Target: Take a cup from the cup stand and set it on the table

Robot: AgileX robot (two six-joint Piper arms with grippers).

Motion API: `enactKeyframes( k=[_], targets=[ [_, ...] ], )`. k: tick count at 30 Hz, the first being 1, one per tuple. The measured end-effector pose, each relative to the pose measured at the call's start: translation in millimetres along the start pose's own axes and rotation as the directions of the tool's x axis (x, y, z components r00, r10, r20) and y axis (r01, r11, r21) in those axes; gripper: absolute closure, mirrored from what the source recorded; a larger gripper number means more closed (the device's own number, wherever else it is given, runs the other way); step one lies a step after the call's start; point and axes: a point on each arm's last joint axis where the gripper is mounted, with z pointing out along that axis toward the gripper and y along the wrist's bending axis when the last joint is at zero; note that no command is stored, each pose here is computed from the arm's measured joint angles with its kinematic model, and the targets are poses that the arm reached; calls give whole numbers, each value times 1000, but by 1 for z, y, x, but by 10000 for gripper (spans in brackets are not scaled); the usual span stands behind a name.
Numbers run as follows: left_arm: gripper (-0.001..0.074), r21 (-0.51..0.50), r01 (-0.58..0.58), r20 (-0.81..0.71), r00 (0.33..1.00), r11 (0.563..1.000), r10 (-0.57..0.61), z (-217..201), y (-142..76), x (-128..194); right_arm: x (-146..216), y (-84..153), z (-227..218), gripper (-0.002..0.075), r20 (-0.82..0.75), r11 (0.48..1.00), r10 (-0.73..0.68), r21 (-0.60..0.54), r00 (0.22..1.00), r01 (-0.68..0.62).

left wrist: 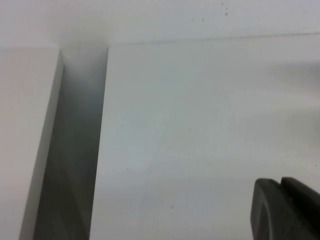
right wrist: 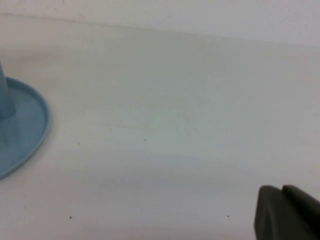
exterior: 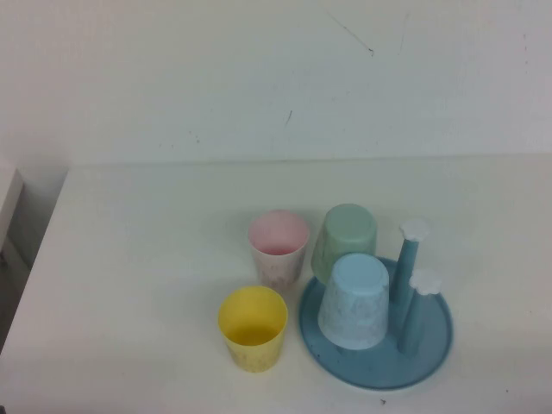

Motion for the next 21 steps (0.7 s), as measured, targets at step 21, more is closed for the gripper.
enactKeyframes(
  k=[21],
  targets=[
    [737, 0, 0, 0, 1000, 1000, 0, 0, 0, 0, 0, 0, 0, 729, 1, 1000, -3, -7, 1000, 3]
  ],
)
